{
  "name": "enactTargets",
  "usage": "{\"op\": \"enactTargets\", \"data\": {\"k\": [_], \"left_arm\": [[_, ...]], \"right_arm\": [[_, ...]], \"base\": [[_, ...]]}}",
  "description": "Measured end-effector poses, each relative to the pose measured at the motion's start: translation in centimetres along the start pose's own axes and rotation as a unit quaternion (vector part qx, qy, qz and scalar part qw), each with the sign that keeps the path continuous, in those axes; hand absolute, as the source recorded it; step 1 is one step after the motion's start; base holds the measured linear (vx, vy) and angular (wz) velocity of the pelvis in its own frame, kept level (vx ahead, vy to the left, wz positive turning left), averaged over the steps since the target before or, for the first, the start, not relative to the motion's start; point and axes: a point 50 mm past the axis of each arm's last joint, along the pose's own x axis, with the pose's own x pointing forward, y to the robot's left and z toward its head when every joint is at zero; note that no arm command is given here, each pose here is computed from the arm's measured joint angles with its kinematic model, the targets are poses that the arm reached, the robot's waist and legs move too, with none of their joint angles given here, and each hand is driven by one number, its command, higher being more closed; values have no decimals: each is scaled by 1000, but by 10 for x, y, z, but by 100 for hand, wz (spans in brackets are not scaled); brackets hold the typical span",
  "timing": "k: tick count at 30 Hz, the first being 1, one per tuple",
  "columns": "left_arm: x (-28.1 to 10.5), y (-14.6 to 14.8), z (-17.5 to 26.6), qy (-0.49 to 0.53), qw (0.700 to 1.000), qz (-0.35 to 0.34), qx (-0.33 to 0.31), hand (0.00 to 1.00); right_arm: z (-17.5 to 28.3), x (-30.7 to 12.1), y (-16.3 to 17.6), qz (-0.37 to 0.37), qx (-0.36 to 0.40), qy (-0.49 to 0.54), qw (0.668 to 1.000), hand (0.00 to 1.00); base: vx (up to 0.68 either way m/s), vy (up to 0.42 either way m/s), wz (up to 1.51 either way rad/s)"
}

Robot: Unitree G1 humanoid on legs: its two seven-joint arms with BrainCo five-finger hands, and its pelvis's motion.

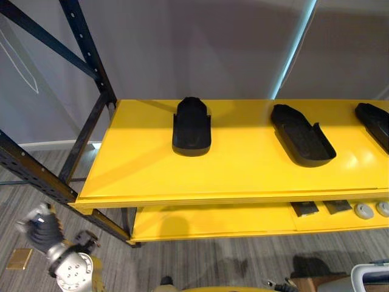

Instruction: Walk over and take plastic housings, then place them on the shelf

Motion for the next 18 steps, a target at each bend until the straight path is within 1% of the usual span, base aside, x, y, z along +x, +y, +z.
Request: {"op": "enactTargets", "data": {"k": [2,5,11,18], "left_arm": [[-1,2,-33,76,997,-7,23,0],[-4,1,-67,160,985,-24,55,0],[-4,-8,-84,204,970,-69,116,0],[-12,-10,-101,240,953,-93,159,0]], "right_arm": [[5,0,0,1,0,-10,1000,0],[8,1,-2,-4,11,-13,1000,0],[0,3,-15,-31,44,11,998,0],[1,7,-25,-50,59,21,997,0]], "base": [[54,22,3],[58,35,0],[8,2,-3],[-1,-1,0]]}}
